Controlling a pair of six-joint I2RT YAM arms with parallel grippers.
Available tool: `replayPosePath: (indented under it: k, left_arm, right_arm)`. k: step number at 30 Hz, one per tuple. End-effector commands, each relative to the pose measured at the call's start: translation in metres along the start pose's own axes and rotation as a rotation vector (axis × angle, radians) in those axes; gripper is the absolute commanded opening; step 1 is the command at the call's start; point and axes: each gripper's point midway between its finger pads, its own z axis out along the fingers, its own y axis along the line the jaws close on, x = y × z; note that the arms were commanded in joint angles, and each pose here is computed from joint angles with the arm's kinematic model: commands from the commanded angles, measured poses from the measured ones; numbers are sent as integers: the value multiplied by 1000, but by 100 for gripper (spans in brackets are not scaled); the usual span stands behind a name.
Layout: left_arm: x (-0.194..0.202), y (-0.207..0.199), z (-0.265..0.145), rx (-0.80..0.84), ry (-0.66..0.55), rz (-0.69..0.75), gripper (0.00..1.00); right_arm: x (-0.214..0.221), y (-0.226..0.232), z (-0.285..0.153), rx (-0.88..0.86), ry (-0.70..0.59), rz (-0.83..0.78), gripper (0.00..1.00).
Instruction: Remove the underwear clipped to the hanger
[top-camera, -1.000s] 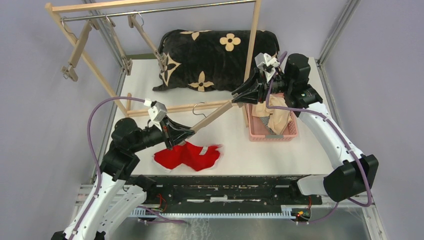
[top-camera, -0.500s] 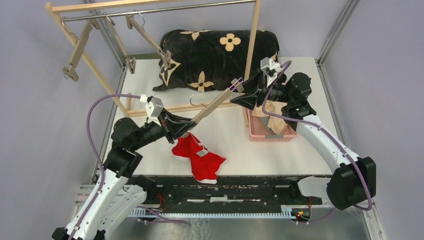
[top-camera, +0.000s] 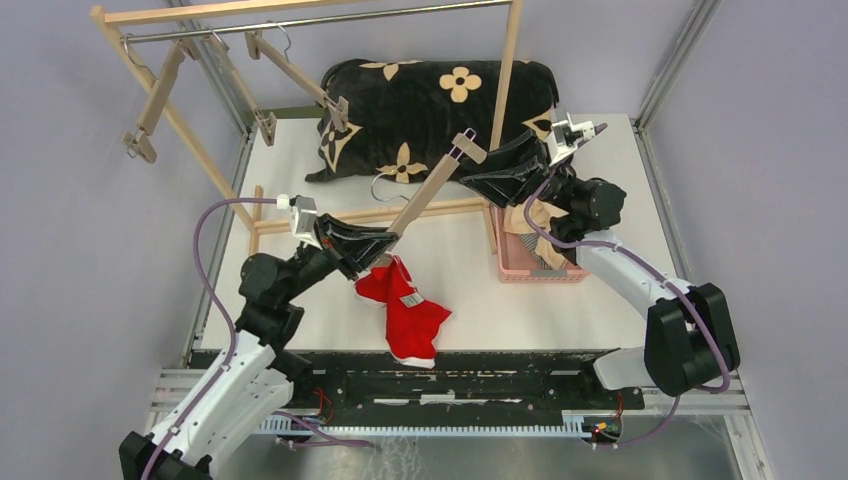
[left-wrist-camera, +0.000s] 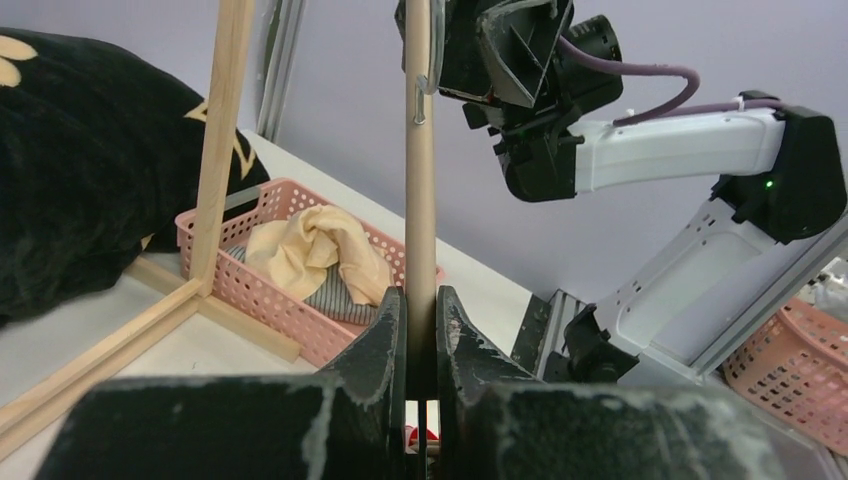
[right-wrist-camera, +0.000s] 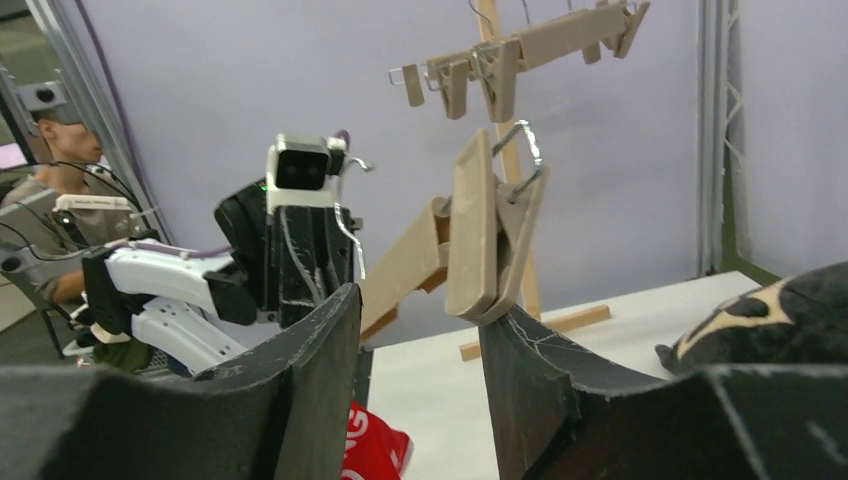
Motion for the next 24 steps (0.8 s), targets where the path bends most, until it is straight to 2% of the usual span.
replayPosePath:
  k: [1,16,24]
  left_arm:
    - [-43,-21,4,90,-203,10,3]
    - [-35,-33,37,196,-172,-42,3]
    - [-36,-49,39,252,-185,-47,3]
  right_arm:
    - [-28,31,11,-99,-97,-52,55]
    - [-29,38,29,-141,-113,-30,53]
    - [-29,37,33,-146,-119,-33,53]
